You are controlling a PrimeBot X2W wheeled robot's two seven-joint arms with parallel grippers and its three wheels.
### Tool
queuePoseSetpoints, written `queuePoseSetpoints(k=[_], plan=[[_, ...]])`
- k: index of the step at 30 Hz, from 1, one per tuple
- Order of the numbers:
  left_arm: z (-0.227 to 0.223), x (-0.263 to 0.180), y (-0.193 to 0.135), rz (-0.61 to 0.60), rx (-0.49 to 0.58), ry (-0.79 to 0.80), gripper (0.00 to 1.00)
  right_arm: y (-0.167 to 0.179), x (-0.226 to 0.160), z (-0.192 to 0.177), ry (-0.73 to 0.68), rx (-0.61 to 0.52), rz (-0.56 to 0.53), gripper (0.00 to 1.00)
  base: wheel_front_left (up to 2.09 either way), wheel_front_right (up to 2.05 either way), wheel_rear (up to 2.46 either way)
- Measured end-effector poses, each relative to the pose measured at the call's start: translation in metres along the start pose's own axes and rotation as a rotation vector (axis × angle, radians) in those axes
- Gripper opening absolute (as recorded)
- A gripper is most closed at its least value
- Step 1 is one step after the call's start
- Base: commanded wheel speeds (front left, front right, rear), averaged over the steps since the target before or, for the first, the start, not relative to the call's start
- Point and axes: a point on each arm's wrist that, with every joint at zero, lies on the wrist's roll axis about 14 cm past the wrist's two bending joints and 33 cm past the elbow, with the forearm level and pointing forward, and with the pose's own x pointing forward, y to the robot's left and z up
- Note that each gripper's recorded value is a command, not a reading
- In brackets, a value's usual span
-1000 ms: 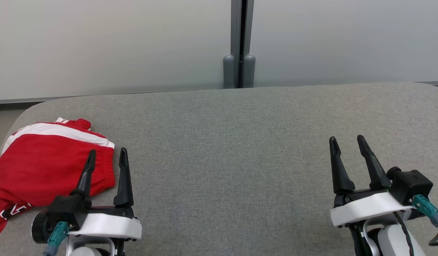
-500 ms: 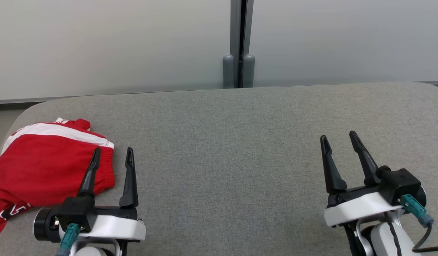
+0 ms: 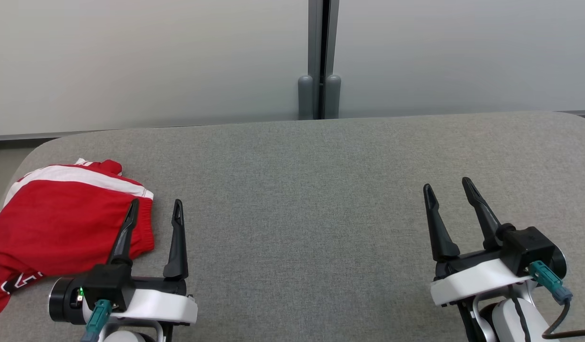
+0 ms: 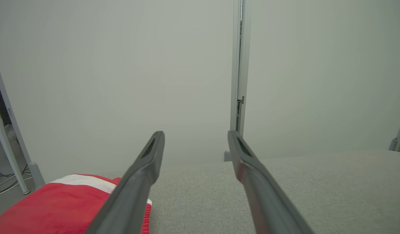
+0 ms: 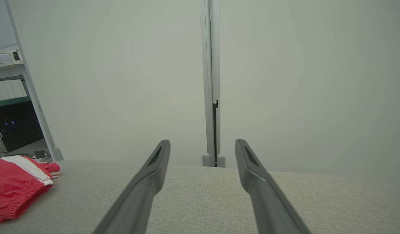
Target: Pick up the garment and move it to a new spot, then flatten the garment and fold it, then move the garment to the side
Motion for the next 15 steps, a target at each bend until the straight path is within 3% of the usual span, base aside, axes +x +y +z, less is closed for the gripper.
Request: queuePoseSetpoints(k=[9, 15], plan=[[-0.003, -0.007, 0.010, 0.030, -0.005, 0.013, 1.00, 0.013, 0.004, -0.004, 0.009, 0.012, 0.039, 1.00, 0.00, 0.00, 0.00], [-0.002, -0.027, 0.047, 0.145, 0.002, 0.022, 1.00, 0.042, 0.015, -0.013, 0.027, 0.050, 0.124, 1.00, 0.00, 0.00, 0.00]])
